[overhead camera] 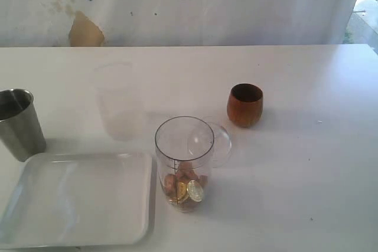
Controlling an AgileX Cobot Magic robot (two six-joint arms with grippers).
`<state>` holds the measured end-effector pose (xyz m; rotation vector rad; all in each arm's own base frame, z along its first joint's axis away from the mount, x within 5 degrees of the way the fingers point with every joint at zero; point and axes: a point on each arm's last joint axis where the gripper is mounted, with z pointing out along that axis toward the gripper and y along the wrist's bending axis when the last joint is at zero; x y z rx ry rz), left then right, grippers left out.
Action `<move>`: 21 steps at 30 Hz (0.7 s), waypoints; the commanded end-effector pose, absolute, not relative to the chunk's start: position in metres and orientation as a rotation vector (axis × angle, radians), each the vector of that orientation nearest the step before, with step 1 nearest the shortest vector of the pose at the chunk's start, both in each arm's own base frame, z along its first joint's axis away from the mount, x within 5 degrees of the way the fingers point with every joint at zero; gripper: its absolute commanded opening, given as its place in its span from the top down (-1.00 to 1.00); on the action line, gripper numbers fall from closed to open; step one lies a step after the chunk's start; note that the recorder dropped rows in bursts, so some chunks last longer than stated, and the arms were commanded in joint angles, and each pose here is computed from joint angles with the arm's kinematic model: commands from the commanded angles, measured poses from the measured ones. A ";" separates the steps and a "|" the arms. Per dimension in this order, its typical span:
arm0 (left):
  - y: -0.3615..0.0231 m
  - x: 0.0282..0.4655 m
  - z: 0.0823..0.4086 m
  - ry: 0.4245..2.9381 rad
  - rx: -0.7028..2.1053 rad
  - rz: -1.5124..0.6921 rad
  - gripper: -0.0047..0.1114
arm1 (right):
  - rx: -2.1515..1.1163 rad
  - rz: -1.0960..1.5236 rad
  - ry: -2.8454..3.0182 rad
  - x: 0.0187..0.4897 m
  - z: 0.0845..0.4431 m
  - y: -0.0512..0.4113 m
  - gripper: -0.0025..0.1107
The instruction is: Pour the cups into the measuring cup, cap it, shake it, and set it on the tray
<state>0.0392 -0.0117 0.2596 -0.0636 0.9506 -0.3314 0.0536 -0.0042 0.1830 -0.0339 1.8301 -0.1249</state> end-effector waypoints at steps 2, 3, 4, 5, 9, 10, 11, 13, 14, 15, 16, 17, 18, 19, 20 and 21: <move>-0.015 0.044 0.250 1.064 -0.083 -0.403 0.90 | -0.035 -0.131 1.827 0.053 0.182 -0.004 0.96; -0.016 0.043 0.251 1.049 -0.062 -0.391 0.90 | -0.035 -0.131 1.827 0.053 0.182 -0.004 0.96; -0.016 0.043 0.251 1.049 -0.052 -0.373 0.90 | -0.035 -0.131 1.827 0.053 0.182 -0.004 0.96; -0.015 0.043 0.251 1.047 -0.043 -0.351 0.91 | -0.035 -0.131 1.827 0.053 0.182 -0.004 0.96; -0.010 0.048 0.243 1.142 -0.105 -0.298 0.92 | -0.035 -0.131 1.827 0.053 0.182 -0.004 0.96; -0.008 0.050 0.240 1.178 -0.124 -0.281 0.91 | -0.035 -0.131 1.827 0.053 0.182 -0.004 0.96; -0.006 0.051 0.236 1.218 -0.141 -0.256 0.86 | -0.035 -0.131 1.827 0.053 0.182 -0.004 0.96; -0.005 0.052 0.235 1.228 -0.164 -0.275 0.60 | -0.035 -0.131 1.827 0.053 0.182 -0.004 0.96; -0.006 0.051 0.236 1.221 -0.155 -0.275 0.38 | -0.035 -0.131 1.827 0.053 0.182 -0.004 0.96; -0.006 0.051 0.236 1.217 -0.141 -0.264 0.11 | -0.035 -0.131 1.827 0.053 0.182 -0.004 0.96; -0.007 0.051 0.237 1.212 -0.135 -0.261 -0.12 | -0.035 -0.131 1.827 0.053 0.182 -0.004 0.96; -0.007 0.051 0.237 1.206 -0.140 -0.269 -0.40 | -0.035 -0.131 1.827 0.053 0.182 -0.004 0.96; -0.006 0.051 0.238 1.203 -0.154 -0.281 -0.65 | -0.035 -0.131 1.827 0.053 0.182 -0.004 0.96; -0.006 0.051 0.237 1.206 -0.167 -0.289 -0.82 | -0.035 -0.131 1.827 0.053 0.182 -0.004 0.96; -0.006 0.051 0.237 1.206 -0.174 -0.298 -0.89 | -0.035 -0.131 1.827 0.053 0.182 -0.004 0.96; -0.006 0.051 0.238 1.201 -0.167 -0.295 -0.88 | -0.035 -0.131 1.827 0.053 0.182 -0.004 0.96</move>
